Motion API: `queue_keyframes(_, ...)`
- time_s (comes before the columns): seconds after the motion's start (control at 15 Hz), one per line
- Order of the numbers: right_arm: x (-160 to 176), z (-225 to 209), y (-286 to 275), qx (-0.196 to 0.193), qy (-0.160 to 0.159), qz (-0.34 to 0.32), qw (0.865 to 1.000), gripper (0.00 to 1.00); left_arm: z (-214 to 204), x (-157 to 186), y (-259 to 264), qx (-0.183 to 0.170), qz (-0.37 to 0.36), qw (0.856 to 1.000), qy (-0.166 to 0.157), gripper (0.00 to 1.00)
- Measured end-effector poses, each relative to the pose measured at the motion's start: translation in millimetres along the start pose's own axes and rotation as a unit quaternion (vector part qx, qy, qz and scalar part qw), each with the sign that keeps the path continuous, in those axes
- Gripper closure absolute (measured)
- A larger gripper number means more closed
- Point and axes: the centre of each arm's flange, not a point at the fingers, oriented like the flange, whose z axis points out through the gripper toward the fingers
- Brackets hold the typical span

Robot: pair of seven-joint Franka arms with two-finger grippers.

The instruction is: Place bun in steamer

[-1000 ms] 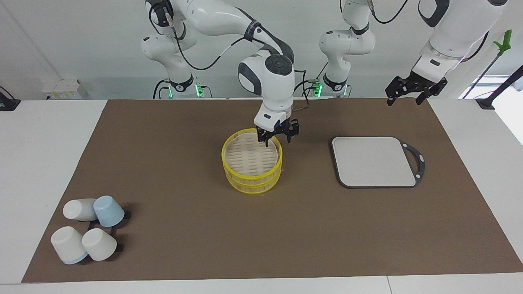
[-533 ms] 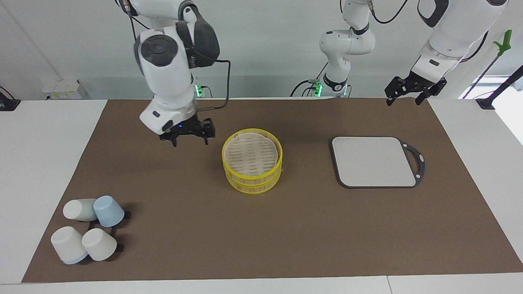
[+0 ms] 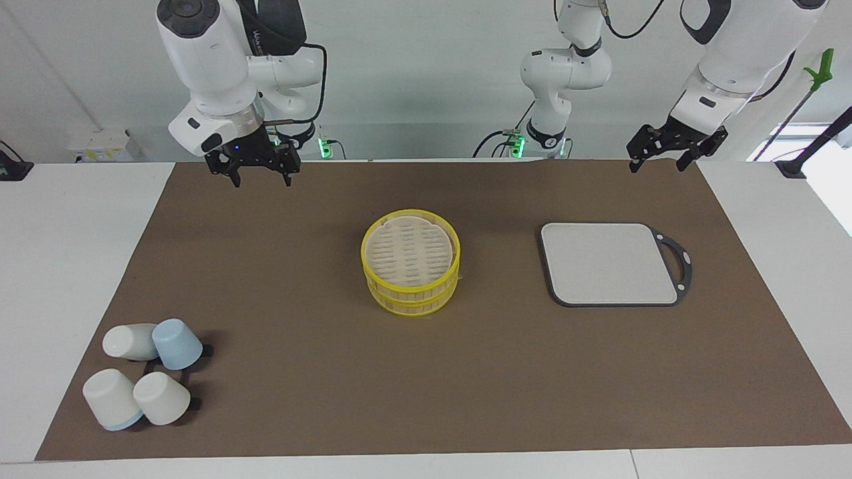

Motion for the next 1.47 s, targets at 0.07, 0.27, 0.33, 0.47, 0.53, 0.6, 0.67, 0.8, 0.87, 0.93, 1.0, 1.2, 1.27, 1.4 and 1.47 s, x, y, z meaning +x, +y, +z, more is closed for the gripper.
queue_keyframes(0.07,-0.2,6.4,2.8,0.000,0.002,0.003,1.000,0.00,0.0,0.0,-0.1,0.000,0.000,1.000,0.000,0.00)
queue_keyframes(0.27,4.8,11.0,26.9,0.005,0.010,0.025,1.000,0.00,0.0,0.1,-0.4,0.000,0.000,1.000,0.000,0.00)
queue_keyframes(0.33,7.2,9.1,35.7,0.007,0.018,0.032,0.999,0.00,0.0,0.1,-0.4,0.000,0.000,1.000,0.000,0.00)
queue_keyframes(0.47,9.5,5.0,42.6,0.009,0.027,0.036,0.999,0.00,-0.1,0.1,-0.4,0.000,0.000,1.000,0.000,0.00)
queue_keyframes(0.53,10.9,3.6,42.2,0.009,0.029,0.036,0.999,0.00,-0.1,0.1,-0.5,0.000,0.000,1.000,0.000,0.00)
queue_keyframes(0.6,12.5,2.2,41.5,0.009,0.030,0.036,0.999,0.00,-0.1,0.1,-0.6,0.000,-0.001,1.000,0.000,0.00)
queue_keyframes(0.67,13.9,1.4,40.8,0.009,0.031,0.035,0.999,0.00,-0.1,0.1,-0.7,0.000,-0.001,1.000,0.000,0.00)
queue_keyframes(0.8,15.4,2.7,39.7,0.009,0.030,0.034,0.999,0.00,-0.1,0.1,-0.7,0.000,-0.001,1.000,0.001,0.00)
queue_keyframes(0.87,15.8,3.4,39.3,0.009,0.029,0.034,0.999,0.00,-0.1,0.1,-0.7,0.000,-0.001,1.000,0.001,0.00)
queue_keyframes(0.93,16.0,3.8,39.1,0.009,0.029,0.033,0.999,0.00,-0.1,0.1,-0.7,0.000,-0.001,1.000,0.001,0.00)
queue_keyframes(1.0,16.1,4.1,39.1,0.009,0.029,0.033,0.999,0.00,-0.1,0.1,-0.7,0.000,-0.001,1.000,0.001,0.00)
queue_keyframes(1.2,16.2,4.2,39.4,0.009,0.029,0.034,0.999,0.00,-0.1,0.2,-0.7,0.000,-0.001,1.000,0.001,0.00)
queue_keyframes(1.27,16.2,4.2,39.5,0.009,0.029,0.033,0.999,0.00,-0.1,0.2,-0.7,0.000,-0.001,1.000,0.001,0.00)
queue_keyframes(1.4,16.3,4.3,39.5,0.009,0.028,0.033,0.999,0.00,-0.2,0.2,-0.7,0.000,-0.001,1.000,0.001,0.00)
queue_keyframes(1.47,16.3,4.4,39.5,0.009,0.028,0.033,0.999,0.00,-0.2,0.2,-0.7,0.000,-0.001,1.000,0.001,0.00)
